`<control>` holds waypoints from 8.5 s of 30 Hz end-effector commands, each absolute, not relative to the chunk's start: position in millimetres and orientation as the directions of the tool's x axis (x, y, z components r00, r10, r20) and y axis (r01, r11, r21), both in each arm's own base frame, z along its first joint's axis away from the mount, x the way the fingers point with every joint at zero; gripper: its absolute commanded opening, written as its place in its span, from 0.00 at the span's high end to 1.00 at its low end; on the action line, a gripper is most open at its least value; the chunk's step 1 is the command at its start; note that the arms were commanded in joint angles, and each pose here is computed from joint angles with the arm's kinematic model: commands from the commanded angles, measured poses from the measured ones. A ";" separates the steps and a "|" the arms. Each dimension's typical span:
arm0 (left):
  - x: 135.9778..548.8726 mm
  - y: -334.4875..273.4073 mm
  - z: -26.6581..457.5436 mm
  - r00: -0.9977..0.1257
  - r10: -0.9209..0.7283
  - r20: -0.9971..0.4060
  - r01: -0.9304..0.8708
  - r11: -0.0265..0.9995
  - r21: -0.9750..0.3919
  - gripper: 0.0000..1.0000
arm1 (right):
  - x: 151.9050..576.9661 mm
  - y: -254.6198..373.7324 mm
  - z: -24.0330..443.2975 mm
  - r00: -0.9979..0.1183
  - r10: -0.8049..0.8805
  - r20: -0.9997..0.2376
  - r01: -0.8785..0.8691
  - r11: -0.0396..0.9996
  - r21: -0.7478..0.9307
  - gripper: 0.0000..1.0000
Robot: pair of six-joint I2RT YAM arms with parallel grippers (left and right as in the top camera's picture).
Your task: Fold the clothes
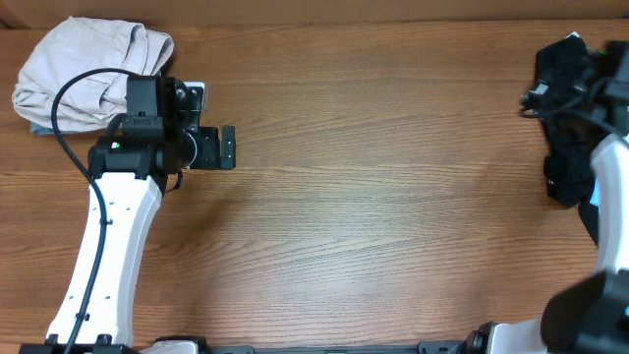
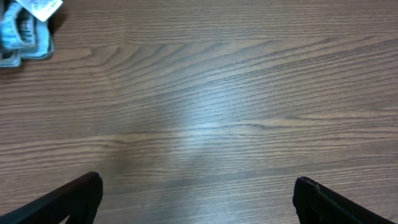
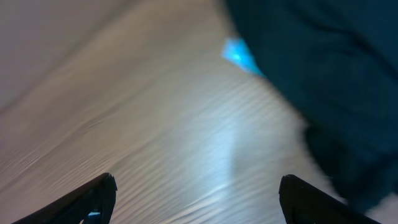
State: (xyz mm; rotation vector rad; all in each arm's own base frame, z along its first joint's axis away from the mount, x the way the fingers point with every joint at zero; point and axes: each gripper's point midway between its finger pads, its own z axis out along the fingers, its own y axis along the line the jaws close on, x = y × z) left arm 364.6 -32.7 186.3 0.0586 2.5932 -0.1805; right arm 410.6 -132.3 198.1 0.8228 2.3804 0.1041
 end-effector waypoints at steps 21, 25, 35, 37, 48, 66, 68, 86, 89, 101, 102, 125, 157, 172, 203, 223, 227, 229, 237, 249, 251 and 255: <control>381.1 -37.3 195.1 -0.826 -0.008 -0.564 0.091 0.985 -0.146 0.00 | 385.8 -288.7 60.8 -0.410 0.814 -0.411 0.855 0.500 0.136 0.18; 382.2 -37.2 195.9 -0.823 -0.007 -0.568 0.092 0.985 -0.146 0.00 | 387.7 -290.2 61.7 -0.406 0.811 -0.420 0.854 0.500 0.140 0.50; 394.4 -35.9 209.0 -0.784 -0.010 -0.620 0.096 0.986 -0.136 0.14 | 408.6 -261.0 75.6 -0.441 0.822 -0.359 0.774 0.551 0.311 0.96; 398.4 -35.3 218.7 -0.769 -0.009 -0.639 0.096 0.987 -0.130 0.14 | 421.4 -240.2 95.9 -0.463 0.818 -0.341 0.703 0.574 0.420 0.96; 413.6 -8.2 287.1 -0.674 -0.013 -0.739 -0.004 1.000 -0.014 0.09 | 437.2 -81.7 218.0 -0.671 0.603 -0.432 0.324 0.762 0.560 0.96; 404.7 63.4 290.4 -0.678 -0.077 -0.731 -0.203 0.975 0.086 0.02 | 339.5 252.5 214.2 -0.927 -0.081 -0.365 -0.286 0.781 0.555 0.61; 402.6 62.6 288.1 -0.692 -0.056 -0.720 -0.185 0.977 0.102 0.02 | 336.4 255.0 213.9 -0.928 -0.089 -0.362 -0.291 0.780 0.554 0.56; 338.1 -128.8 158.0 -0.854 0.331 -0.402 0.439 0.873 -0.212 0.00 | 378.4 34.6 180.1 -0.893 0.376 -0.247 0.280 0.894 0.350 0.30; 322.9 -155.6 126.0 -0.837 0.432 -0.335 0.515 0.829 -0.217 0.00 | 377.8 14.6 178.3 -0.876 0.412 -0.250 0.325 0.889 0.323 0.29; 318.4 -212.7 41.1 -0.652 0.733 -0.191 0.736 0.673 0.070 0.22 | 376.6 -0.7 176.7 -0.869 0.422 -0.259 0.345 0.891 0.294 0.28; 318.4 -212.5 36.4 -0.650 0.739 -0.178 0.738 0.669 0.084 0.26 | 376.5 -0.6 176.5 -0.869 0.422 -0.258 0.345 0.891 0.294 0.28; 318.7 -221.0 4.5 -0.679 0.718 -0.152 0.722 0.690 0.038 0.69 | 374.7 -6.1 169.4 -0.868 0.424 -0.260 0.359 0.896 0.262 0.29; 416.7 -215.2 302.6 -0.672 0.483 -0.562 0.458 0.867 0.198 0.96 | 361.5 50.8 188.8 -0.950 0.180 -0.255 0.040 0.881 0.472 0.29; 429.3 -187.3 353.7 -0.644 0.363 -0.673 0.306 0.929 0.209 0.96 | 318.2 134.9 224.3 -0.925 0.010 -0.379 -0.103 0.956 0.274 0.29; 434.9 -168.0 350.5 -0.688 0.267 -0.674 0.230 0.962 0.146 0.96 | 196.6 200.3 62.4 -0.949 -0.277 -0.148 -0.288 0.956 0.063 0.23; 432.5 -170.4 348.1 -0.695 0.271 -0.666 0.245 0.960 0.134 0.96 | 154.7 190.9 11.0 -0.975 -0.220 -0.019 -0.220 0.964 0.147 0.23; 432.2 -170.3 347.9 -0.696 0.271 -0.665 0.245 0.960 0.134 0.96 | 154.5 191.0 10.5 -0.976 -0.215 -0.016 -0.215 0.965 0.147 0.27; 432.2 -170.3 347.9 -0.696 0.271 -0.665 0.246 0.960 0.135 0.96 | 154.0 191.9 10.2 -0.976 -0.216 -0.013 -0.215 0.965 0.152 0.29; 431.6 -169.9 347.3 -0.698 0.275 -0.661 0.248 0.959 0.137 0.96 | 156.1 194.1 1.5 -0.984 -0.178 -0.001 -0.176 0.973 0.148 0.35; 430.8 -169.5 346.6 -0.700 0.277 -0.658 0.249 0.958 0.139 0.96 | 154.0 193.7 -4.8 -0.985 -0.169 0.022 -0.164 0.976 0.141 0.56; 430.2 -169.2 346.0 -0.703 0.279 -0.655 0.250 0.958 0.140 0.96 | 153.8 193.5 -4.8 -0.985 -0.169 0.023 -0.164 0.976 0.140 0.60; 428.9 -168.4 344.7 -0.707 0.281 -0.649 0.250 0.958 0.142 0.96 | 152.4 192.1 -4.9 -0.985 -0.169 0.030 -0.164 0.977 0.135 0.82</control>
